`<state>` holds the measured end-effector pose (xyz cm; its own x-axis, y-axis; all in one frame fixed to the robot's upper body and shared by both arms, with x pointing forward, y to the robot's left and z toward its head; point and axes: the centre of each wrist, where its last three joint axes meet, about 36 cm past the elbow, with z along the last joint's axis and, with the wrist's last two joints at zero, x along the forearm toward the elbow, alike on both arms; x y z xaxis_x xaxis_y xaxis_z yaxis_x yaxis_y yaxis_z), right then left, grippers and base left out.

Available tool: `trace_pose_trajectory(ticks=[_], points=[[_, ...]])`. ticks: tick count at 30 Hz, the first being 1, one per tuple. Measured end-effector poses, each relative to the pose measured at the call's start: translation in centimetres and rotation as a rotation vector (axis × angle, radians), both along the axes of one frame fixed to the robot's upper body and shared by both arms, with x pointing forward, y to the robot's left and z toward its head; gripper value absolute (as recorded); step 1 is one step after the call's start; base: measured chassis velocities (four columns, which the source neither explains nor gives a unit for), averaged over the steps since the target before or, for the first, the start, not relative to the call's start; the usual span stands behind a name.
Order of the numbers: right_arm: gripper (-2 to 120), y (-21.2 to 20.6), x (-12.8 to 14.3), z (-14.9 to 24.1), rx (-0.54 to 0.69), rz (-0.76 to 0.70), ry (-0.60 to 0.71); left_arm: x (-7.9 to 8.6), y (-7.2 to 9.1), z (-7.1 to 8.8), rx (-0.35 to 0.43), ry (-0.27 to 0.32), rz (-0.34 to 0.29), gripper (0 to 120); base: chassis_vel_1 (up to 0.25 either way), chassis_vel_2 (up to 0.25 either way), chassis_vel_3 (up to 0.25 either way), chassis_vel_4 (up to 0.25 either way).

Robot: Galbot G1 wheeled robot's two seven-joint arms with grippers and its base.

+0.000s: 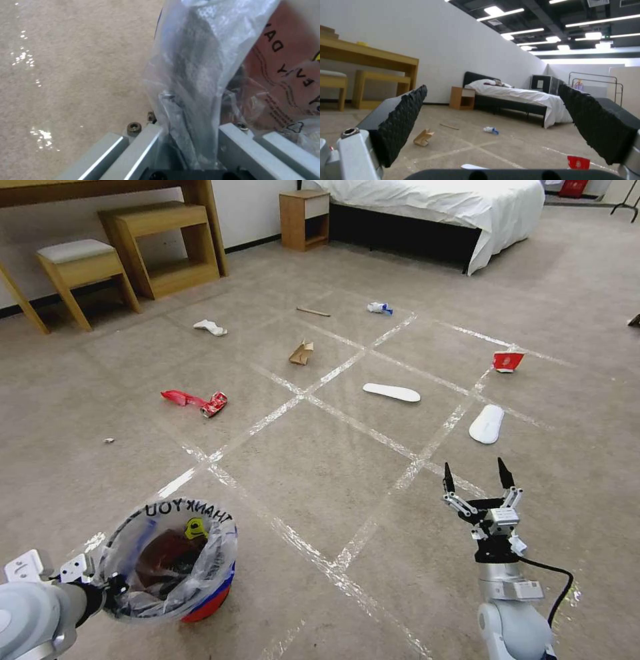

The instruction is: Pick up the trash bin and place the garbage on the floor into it.

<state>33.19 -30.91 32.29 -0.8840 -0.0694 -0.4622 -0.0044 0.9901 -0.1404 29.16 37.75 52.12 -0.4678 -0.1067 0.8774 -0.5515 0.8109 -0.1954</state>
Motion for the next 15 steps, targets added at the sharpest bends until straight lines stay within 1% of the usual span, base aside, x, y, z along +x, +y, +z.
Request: trace_pose_trajectory(ticks=[2,3,5,6,9,10,14,15], points=[[100,-0.1,0.0,0.3,-0.002,-0.006,-0.002,-0.3,-0.7,1.7,-0.018,-0.029,-0.009,0,0.0,0.0,0.0,0.0],[100,-0.1,0.0,0.3,-0.002,-0.006,-0.002,-0.3,-0.7,1.7,-0.018,-0.029,-0.009,0,0.0,0.0,0.0,0.0],[100,-0.2,0.0,0.4,-0.008,-0.013,-0.001,-0.4,-0.9,2.7,-0.021,-0.045,-0.007,0,0.0,0.0,0.0,0.0],[100,-0.2,0.0,0.4,-0.008,-0.013,-0.001,-0.4,-0.9,2.7,-0.021,-0.045,-0.007,0,0.0,0.0,0.0,0.0],[100,-0.3,-0.2,0.6,-0.011,-0.024,-0.003,-0.8,-0.8,4.0,-0.029,-0.065,0.007,0,0.0,0.0,0.0,0.0],[100,-0.3,-0.2,0.6,-0.011,-0.024,-0.003,-0.8,-0.8,4.0,-0.029,-0.065,0.007,0,0.0,0.0,0.0,0.0],[100,-0.3,-0.5,0.6,-0.015,-0.028,-0.001,-1.8,-0.7,5.3,-0.027,-0.079,0.021,0,0.0,0.0,0.0,0.0],[100,-0.3,-0.5,0.6,-0.015,-0.028,-0.001,-1.8,-0.7,5.3,-0.027,-0.079,0.021,0,0.0,0.0,0.0,0.0]])
